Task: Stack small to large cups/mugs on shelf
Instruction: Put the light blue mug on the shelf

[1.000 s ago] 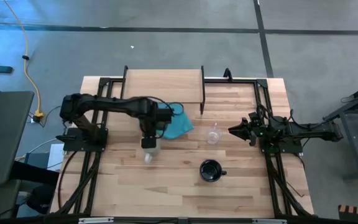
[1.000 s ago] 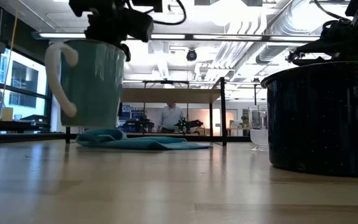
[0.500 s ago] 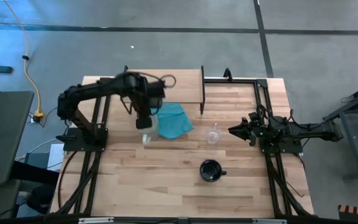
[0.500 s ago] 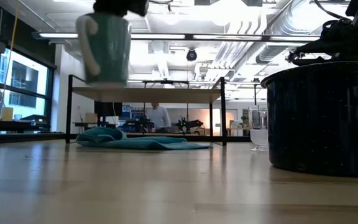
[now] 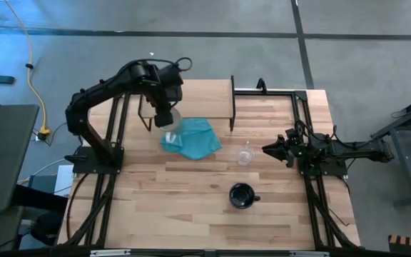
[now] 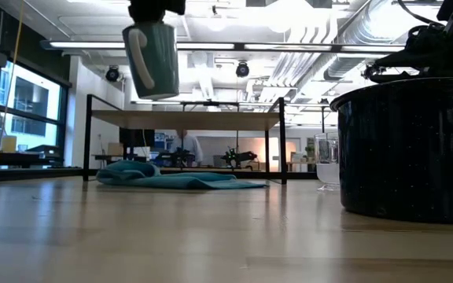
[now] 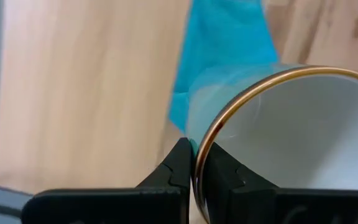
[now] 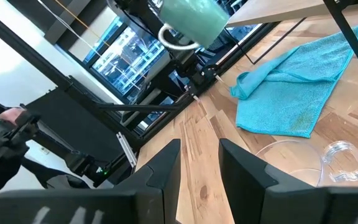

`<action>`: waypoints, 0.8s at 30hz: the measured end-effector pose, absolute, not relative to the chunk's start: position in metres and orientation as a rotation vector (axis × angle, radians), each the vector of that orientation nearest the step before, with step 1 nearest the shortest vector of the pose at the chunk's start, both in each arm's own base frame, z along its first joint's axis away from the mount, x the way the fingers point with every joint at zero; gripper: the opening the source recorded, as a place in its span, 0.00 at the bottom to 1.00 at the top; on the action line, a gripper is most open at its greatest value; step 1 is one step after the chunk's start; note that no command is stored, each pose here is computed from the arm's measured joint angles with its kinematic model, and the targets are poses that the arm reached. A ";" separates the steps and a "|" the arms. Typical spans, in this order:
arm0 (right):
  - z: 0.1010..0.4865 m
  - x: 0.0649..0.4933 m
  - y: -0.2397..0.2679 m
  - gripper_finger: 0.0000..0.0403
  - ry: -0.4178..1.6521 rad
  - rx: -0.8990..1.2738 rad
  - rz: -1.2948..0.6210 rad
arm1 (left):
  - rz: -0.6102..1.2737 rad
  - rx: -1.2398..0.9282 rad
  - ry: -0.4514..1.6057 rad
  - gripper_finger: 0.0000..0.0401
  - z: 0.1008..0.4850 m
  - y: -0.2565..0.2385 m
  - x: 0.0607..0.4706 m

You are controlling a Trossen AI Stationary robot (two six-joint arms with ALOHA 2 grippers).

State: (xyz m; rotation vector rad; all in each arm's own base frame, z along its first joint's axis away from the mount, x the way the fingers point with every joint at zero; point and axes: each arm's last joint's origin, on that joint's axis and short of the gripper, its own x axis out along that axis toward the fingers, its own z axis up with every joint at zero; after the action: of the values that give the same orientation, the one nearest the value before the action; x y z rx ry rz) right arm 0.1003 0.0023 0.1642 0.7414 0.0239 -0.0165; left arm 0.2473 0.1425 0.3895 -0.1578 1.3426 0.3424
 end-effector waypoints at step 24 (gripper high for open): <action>0.164 0.100 0.002 0.25 0.019 0.739 -0.026 | 0.561 -0.087 1.174 0.02 0.445 0.201 0.194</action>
State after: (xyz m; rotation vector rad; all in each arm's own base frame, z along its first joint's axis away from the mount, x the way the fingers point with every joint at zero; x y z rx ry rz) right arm 0.1003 0.0019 0.1644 0.7391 0.0186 -0.0265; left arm 0.1936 0.2006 0.4452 -0.0867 1.1736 0.5612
